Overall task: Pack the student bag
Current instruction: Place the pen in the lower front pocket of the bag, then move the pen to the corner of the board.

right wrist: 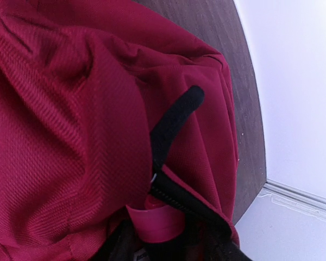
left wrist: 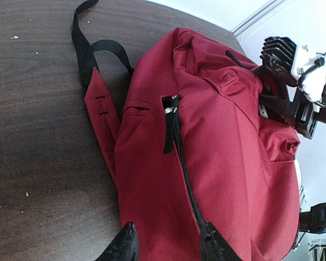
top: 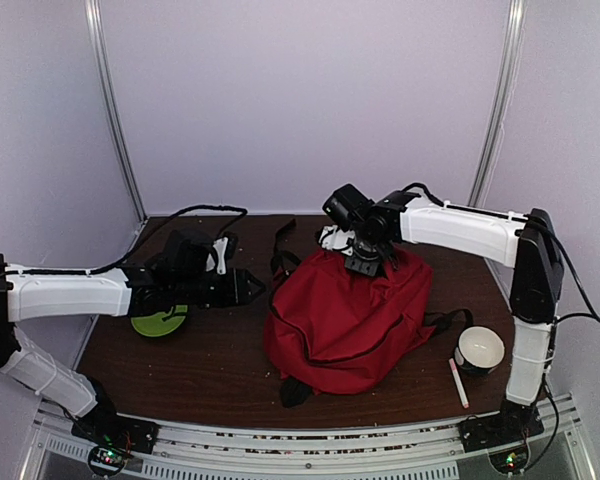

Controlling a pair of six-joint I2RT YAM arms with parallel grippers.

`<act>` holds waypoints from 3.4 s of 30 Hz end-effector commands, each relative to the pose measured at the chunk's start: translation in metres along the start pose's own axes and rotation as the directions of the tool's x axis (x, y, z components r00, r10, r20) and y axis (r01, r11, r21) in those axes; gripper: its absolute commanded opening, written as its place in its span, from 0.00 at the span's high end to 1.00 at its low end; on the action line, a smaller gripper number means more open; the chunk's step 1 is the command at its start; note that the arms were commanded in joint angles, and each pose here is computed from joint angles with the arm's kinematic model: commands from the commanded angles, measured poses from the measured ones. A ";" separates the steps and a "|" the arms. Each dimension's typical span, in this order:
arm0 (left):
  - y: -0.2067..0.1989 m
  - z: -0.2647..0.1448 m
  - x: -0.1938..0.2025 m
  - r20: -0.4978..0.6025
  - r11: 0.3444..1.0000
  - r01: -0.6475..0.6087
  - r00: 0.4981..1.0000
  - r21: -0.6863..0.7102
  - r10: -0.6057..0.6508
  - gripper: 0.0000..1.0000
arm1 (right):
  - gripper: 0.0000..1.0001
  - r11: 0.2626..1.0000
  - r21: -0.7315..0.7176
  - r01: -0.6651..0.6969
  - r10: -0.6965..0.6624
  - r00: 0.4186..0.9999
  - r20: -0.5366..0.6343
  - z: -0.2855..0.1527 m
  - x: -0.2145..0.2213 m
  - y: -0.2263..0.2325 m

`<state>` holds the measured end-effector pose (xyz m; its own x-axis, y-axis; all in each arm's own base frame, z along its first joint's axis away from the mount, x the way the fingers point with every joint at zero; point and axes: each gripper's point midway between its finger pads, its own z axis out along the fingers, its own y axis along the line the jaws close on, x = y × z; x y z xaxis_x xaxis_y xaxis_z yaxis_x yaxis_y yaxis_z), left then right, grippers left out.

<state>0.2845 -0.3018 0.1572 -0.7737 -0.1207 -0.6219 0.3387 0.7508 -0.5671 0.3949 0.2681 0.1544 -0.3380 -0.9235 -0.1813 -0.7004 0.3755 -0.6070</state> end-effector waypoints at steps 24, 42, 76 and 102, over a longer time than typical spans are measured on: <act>-0.001 -0.010 -0.004 0.052 0.999 -0.017 0.999 0.029 0.016 0.58 | 0.27 0.982 -0.169 -0.088 0.119 0.976 0.185 -0.054 -0.008 -0.009; 0.005 -0.011 -0.001 0.051 1.000 -0.013 0.999 0.011 0.012 0.58 | 0.33 0.982 -0.145 -0.120 0.134 0.987 0.089 -0.022 0.005 -0.012; 0.001 -0.007 -0.009 0.049 1.000 -0.031 0.998 -0.005 0.031 0.58 | 0.30 0.242 -0.269 0.932 -0.904 0.318 0.286 -0.070 0.273 0.200; -0.008 -0.009 -0.014 0.060 0.999 -0.040 0.997 0.028 0.038 0.58 | 0.60 0.191 -0.162 0.968 -0.881 0.242 0.407 -0.052 0.234 0.226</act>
<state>0.2817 -0.2943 0.1566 -0.7568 -0.1073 -0.6448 0.3525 0.7637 -0.5408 0.1277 0.0925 0.0124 0.7780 -0.5295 0.3382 -0.5419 -0.8379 -0.0652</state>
